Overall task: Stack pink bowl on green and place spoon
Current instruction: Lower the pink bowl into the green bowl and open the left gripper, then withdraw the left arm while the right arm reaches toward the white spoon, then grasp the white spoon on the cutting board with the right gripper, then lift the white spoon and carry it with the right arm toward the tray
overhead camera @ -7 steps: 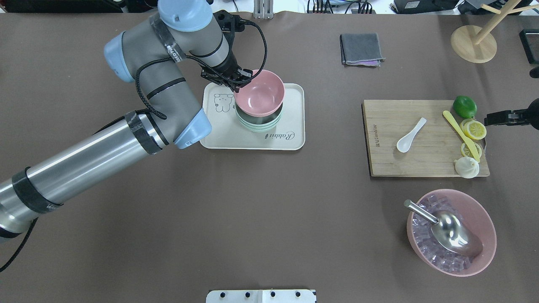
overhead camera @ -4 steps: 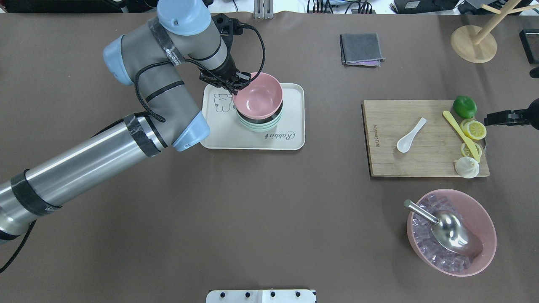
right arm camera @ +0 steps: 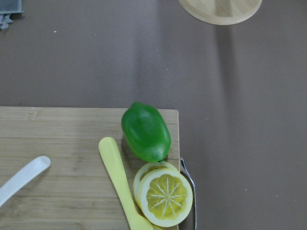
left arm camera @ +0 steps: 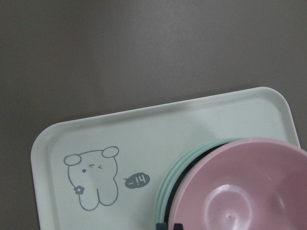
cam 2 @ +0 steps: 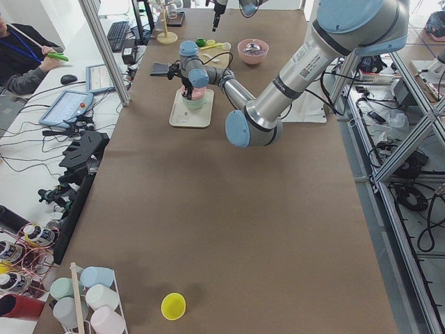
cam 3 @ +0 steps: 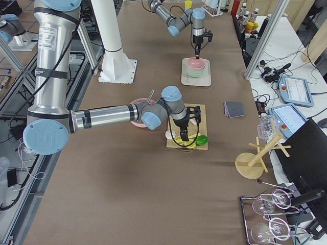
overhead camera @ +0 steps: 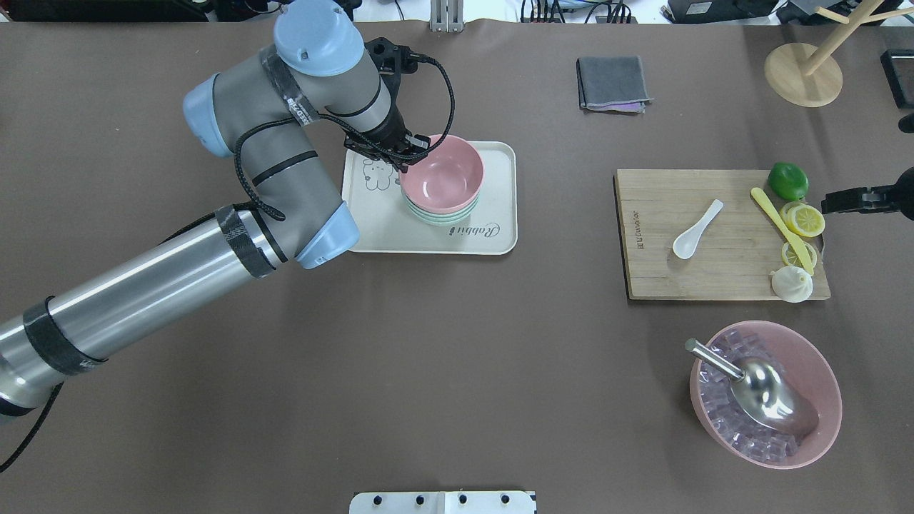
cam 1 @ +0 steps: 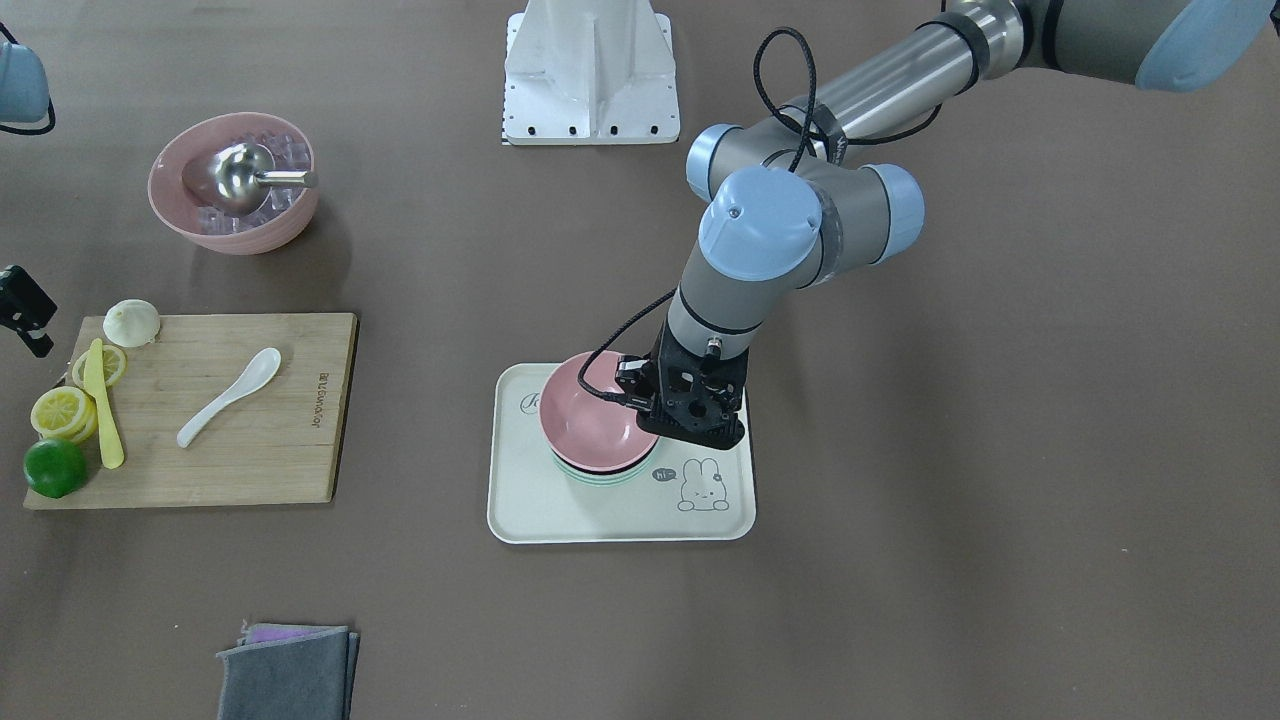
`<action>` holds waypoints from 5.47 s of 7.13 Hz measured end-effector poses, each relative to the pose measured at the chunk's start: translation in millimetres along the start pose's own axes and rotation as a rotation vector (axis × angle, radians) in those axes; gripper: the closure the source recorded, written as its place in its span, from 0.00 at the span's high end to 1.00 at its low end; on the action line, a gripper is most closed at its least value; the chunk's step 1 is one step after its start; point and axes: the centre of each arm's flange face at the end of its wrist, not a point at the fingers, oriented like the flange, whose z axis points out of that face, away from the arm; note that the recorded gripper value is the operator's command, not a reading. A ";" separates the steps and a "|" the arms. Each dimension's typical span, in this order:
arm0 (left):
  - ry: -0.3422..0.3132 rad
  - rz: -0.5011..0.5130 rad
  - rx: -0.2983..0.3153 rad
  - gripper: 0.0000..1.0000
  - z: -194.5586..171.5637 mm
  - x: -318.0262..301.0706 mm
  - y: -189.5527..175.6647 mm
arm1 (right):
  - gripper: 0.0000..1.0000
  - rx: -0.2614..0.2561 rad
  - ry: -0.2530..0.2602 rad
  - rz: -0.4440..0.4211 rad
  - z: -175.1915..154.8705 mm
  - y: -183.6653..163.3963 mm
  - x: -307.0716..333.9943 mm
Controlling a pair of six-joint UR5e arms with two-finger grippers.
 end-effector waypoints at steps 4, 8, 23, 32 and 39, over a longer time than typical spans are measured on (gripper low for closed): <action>-0.013 0.006 0.018 0.74 5.5 0.0 3.3 | 1.00 0.000 0.000 0.000 -0.3 -0.1 -0.2; 0.041 0.048 0.051 0.98 5.2 -14.6 9.5 | 1.00 0.001 -0.005 -0.001 -1.2 -2.3 -3.3; -0.055 0.387 -0.052 0.98 -227.8 -550.0 105.0 | 0.52 0.063 0.173 0.540 94.4 -2.4 -200.1; -0.061 0.388 -0.052 0.98 -227.3 -550.8 104.9 | 0.00 0.084 0.132 0.547 82.1 -28.4 -229.8; -0.061 0.385 -0.056 0.98 -225.5 -552.2 106.3 | 0.00 0.075 0.165 0.675 -15.9 -129.4 -453.9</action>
